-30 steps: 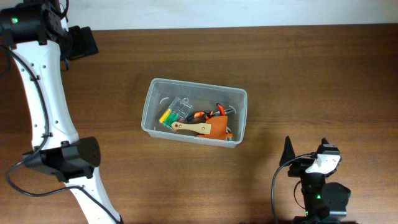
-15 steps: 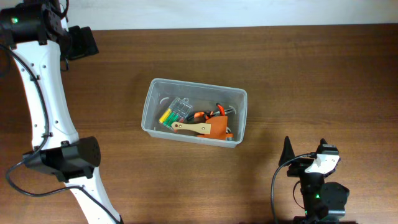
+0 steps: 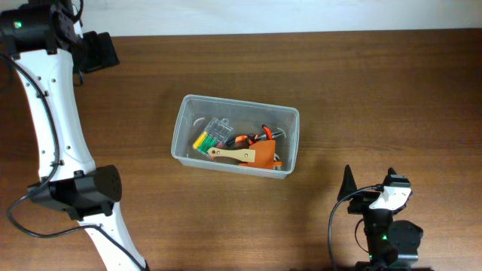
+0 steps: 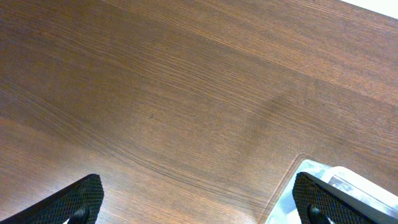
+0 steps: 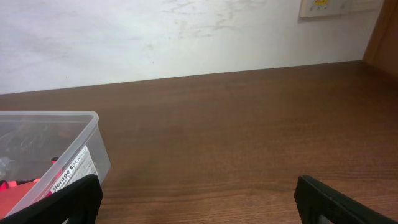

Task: Pack container

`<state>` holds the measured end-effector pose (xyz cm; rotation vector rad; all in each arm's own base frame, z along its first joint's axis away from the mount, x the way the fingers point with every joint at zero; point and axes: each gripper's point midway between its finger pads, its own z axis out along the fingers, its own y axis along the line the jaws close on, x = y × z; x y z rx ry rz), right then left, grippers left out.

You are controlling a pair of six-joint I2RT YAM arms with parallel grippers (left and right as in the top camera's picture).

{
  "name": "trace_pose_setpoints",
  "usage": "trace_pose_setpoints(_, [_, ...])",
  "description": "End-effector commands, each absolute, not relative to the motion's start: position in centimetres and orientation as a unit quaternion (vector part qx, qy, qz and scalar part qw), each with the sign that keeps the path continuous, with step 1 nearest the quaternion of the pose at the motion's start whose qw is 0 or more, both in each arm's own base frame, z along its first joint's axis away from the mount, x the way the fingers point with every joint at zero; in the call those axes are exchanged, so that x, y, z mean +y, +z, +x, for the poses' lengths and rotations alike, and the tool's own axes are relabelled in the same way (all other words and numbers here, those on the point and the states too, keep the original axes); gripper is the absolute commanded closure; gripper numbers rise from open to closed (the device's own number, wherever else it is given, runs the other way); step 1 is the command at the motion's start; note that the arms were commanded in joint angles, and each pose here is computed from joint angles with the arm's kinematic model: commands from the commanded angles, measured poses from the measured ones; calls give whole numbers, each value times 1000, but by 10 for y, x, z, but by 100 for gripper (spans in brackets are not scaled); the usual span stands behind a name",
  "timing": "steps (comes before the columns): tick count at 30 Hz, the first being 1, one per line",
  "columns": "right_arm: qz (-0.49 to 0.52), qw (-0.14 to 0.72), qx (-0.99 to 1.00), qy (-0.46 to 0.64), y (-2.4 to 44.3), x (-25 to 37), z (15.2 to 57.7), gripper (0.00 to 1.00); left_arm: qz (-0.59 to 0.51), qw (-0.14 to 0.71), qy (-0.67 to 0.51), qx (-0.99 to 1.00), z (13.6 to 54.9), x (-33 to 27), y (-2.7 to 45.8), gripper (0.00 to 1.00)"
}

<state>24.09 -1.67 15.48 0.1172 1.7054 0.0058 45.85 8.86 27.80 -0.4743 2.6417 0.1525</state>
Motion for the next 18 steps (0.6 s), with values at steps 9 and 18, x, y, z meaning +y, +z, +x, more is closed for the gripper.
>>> trace_pose_setpoints(9, [57, 658, 751, -7, 153, -21, 241, 1, -179, 237, 58, 953, 457, 92, 287, 1])
trace_pose_setpoints(18, [57, 658, 751, -7, 153, -21, 241, 1, -182, 270, 62, 943, 442, 92, 319, 1])
